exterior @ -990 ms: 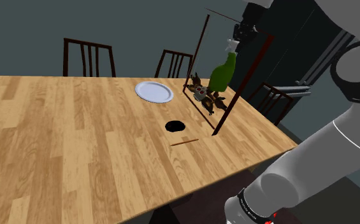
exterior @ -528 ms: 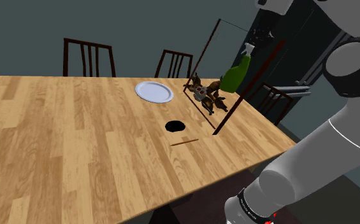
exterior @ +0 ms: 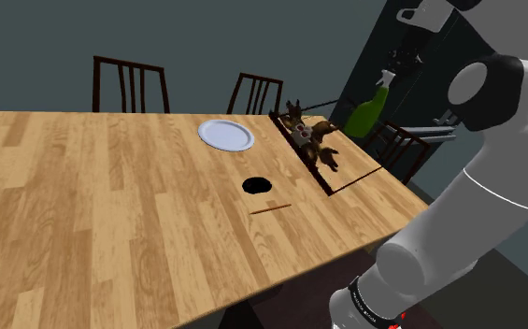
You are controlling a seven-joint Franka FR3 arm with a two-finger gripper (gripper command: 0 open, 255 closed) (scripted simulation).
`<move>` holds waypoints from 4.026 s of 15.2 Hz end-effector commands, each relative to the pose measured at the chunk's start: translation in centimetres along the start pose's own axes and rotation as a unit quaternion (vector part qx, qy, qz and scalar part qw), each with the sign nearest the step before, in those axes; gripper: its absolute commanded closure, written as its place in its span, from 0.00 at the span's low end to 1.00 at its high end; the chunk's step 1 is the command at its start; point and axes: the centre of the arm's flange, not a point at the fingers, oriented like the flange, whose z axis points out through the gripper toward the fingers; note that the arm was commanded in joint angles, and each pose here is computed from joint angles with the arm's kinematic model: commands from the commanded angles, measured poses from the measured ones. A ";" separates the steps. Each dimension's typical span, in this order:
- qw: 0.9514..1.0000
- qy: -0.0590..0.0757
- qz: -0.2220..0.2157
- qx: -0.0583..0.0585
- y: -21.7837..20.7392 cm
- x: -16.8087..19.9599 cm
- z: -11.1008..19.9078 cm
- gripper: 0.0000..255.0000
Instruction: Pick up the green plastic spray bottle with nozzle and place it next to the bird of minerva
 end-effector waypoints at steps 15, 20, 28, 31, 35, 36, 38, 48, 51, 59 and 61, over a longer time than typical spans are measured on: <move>1.000 0.000 -0.001 0.000 1.2 -13.0 3.1 1.00; 1.000 0.000 -0.001 0.000 1.3 -13.2 5.7 1.00; 1.000 0.000 -0.001 0.000 1.6 -13.5 9.9 1.00; 1.000 0.000 -0.001 0.000 1.6 -13.6 11.5 1.00; 1.000 0.000 -0.001 0.000 1.8 -13.7 13.6 1.00; 1.000 0.000 -0.001 0.000 1.8 -13.8 14.2 1.00; 1.000 0.000 -0.001 0.000 1.8 -13.9 15.2 1.00; 1.000 0.000 -0.001 0.000 2.1 -14.2 20.5 1.00; 1.000 0.000 -0.001 0.000 2.2 -14.3 22.0 1.00; 1.000 0.000 -0.001 0.000 2.5 -14.7 26.2 1.00; 1.000 0.000 -0.001 0.000 2.5 -14.7 27.0 1.00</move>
